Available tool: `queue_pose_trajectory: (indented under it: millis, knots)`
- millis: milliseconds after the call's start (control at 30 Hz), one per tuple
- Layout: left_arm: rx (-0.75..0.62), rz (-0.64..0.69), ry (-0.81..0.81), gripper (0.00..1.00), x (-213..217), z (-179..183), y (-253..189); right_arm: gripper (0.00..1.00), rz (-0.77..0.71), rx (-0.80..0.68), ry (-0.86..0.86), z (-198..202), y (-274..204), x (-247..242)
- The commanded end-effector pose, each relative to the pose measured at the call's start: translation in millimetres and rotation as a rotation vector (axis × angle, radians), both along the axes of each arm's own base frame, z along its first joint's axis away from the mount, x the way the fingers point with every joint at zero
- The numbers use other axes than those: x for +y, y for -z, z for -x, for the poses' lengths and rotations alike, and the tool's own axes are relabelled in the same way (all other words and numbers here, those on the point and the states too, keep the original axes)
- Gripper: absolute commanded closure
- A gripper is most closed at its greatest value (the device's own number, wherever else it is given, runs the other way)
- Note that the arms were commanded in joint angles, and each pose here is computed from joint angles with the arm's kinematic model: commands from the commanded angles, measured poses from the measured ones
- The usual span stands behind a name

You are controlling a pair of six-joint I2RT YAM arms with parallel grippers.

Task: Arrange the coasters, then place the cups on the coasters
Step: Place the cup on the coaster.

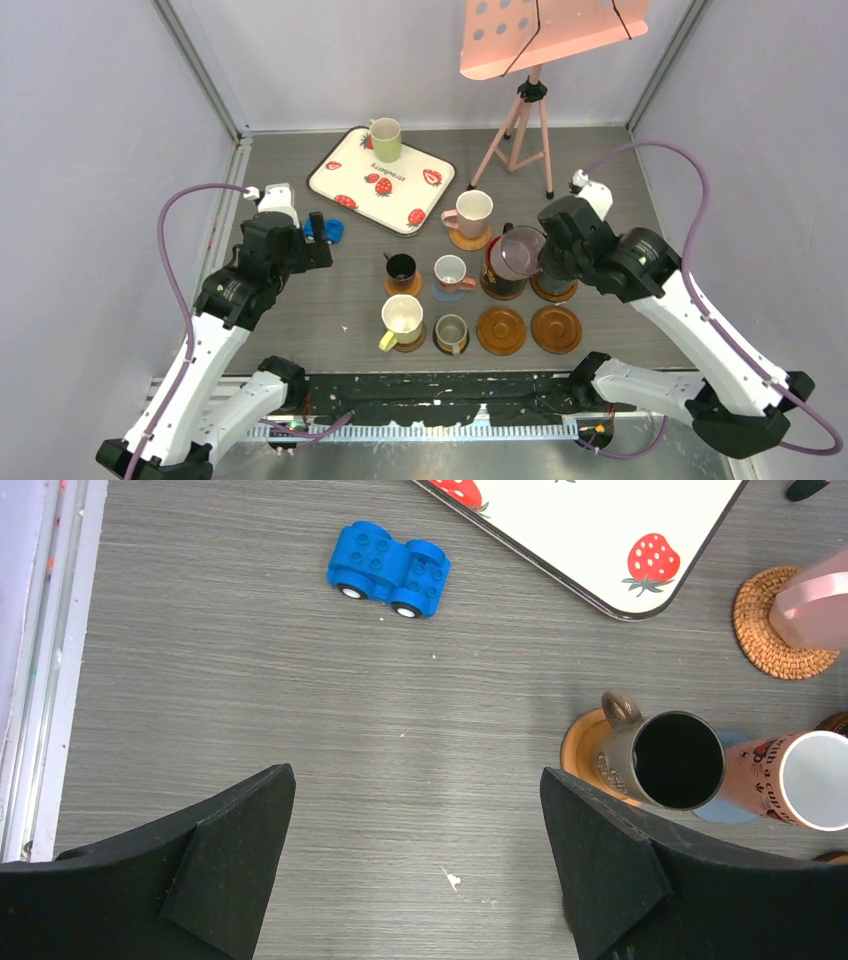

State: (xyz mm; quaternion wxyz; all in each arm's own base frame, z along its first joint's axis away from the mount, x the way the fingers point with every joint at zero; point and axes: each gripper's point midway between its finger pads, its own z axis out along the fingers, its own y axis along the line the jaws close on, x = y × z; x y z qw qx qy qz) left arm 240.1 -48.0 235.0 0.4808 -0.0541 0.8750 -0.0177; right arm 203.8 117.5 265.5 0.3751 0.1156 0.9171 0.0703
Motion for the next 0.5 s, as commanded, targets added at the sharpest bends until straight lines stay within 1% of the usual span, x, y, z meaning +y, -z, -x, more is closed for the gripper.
queue_pose_trajectory:
  millis: [0,167,300,400,467]
  knots:
    - [-0.039,0.008,0.023,0.03,-5.1,-5.0,-7.2,0.95,-0.056,0.016,0.143,21.1,18.4,-24.7]
    - [-0.045,0.002,0.017,0.03,-3.2,-4.7,-8.4,0.95,-0.124,0.056,0.197,47.4,35.4,-38.2]
    - [-0.050,0.004,0.017,0.03,-3.1,-4.4,-9.8,0.95,-0.130,0.088,0.227,58.0,51.8,-44.6]
    - [-0.050,0.006,0.023,0.03,-4.3,-3.7,-9.4,0.95,-0.107,0.111,0.270,63.6,67.3,-53.2]
    - [-0.049,0.006,0.027,0.03,-5.2,-3.5,-9.1,0.94,-0.121,0.109,0.303,65.1,73.4,-55.9]
